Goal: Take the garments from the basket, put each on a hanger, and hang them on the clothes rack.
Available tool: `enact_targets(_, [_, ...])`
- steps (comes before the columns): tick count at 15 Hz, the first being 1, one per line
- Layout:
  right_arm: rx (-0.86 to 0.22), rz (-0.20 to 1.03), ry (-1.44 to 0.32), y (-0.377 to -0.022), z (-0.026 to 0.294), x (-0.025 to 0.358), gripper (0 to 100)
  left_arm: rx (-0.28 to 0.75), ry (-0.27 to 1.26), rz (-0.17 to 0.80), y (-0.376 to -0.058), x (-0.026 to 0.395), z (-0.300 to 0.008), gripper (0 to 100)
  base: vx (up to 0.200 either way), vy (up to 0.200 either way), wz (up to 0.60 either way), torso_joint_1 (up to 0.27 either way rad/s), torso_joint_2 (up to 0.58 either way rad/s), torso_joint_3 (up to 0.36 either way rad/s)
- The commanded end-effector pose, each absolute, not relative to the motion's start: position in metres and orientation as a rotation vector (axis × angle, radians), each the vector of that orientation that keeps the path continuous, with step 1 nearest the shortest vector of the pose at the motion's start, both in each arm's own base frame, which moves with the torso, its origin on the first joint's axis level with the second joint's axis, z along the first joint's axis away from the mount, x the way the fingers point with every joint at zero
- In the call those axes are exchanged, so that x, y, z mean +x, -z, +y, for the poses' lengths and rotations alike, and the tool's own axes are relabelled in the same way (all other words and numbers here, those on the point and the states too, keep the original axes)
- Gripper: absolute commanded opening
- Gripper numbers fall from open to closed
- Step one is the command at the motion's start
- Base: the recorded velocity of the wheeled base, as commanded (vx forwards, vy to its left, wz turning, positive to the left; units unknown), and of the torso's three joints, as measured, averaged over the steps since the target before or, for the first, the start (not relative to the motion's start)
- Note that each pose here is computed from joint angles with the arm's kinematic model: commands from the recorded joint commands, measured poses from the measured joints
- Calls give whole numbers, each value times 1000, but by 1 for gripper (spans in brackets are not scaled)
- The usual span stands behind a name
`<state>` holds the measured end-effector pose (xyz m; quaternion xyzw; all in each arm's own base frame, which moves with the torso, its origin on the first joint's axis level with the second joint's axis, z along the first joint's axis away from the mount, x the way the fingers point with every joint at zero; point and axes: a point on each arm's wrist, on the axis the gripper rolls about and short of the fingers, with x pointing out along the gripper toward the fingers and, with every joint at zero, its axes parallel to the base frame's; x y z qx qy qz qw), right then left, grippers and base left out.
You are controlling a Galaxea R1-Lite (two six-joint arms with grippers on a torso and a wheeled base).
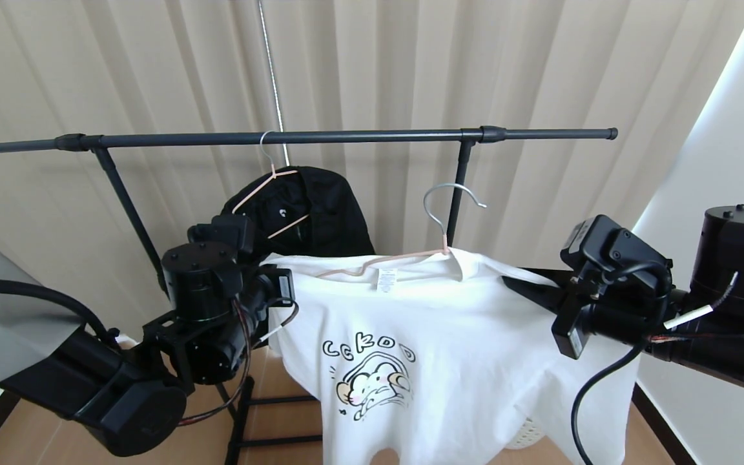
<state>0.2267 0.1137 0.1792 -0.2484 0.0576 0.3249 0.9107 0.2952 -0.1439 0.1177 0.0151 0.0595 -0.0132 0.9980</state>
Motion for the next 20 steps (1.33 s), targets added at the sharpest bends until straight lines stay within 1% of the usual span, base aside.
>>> enact_targets(1, [-475, 123, -665, -172, 116, 230, 0, 59, 60, 98, -126, 287, -150, 0, 0, 0, 0, 0, 0, 0])
enact_targets(3, [-429, 125, -656, -166, 116, 231, 0, 137, 70, 96, -126, 285, -152, 0, 0, 0, 0, 0, 0, 0])
enact_targets(5, [-407, 140, -655, -153, 117, 234, 0, 184, 87, 74, -132, 281, -156, 0, 0, 0, 0, 0, 0, 0])
enact_targets(8, [-353, 107, -626, -138, 121, 242, 0, 261, 108, 55, -136, 276, -162, 0, 0, 0, 0, 0, 0, 0])
enact_targets(10, [-342, 103, -594, -129, 124, 249, 0, 292, 119, 41, -140, 275, -166, 0, 0, 0, 0, 0, 0, 0])
enact_targets(11, [-343, 83, -571, -130, 124, 250, 0, 290, 117, 29, -144, 275, -166, 0, 0, 0, 0, 0, 0, 0])
enact_targets(13, [-345, 91, -591, -126, 130, 249, 0, 291, 130, 28, -151, 272, -169, 0, 0, 0, 0, 0, 0, 0])
enact_targets(18, [-342, 91, -590, -126, 131, 248, 0, 288, 159, 20, -160, 268, -178, 0, 0, 0, 0, 0, 0, 0])
enact_targets(20, [-344, 83, -558, -125, 131, 249, 0, 286, 173, 16, -166, 265, -181, 0, 0, 0, 0, 0, 0, 0])
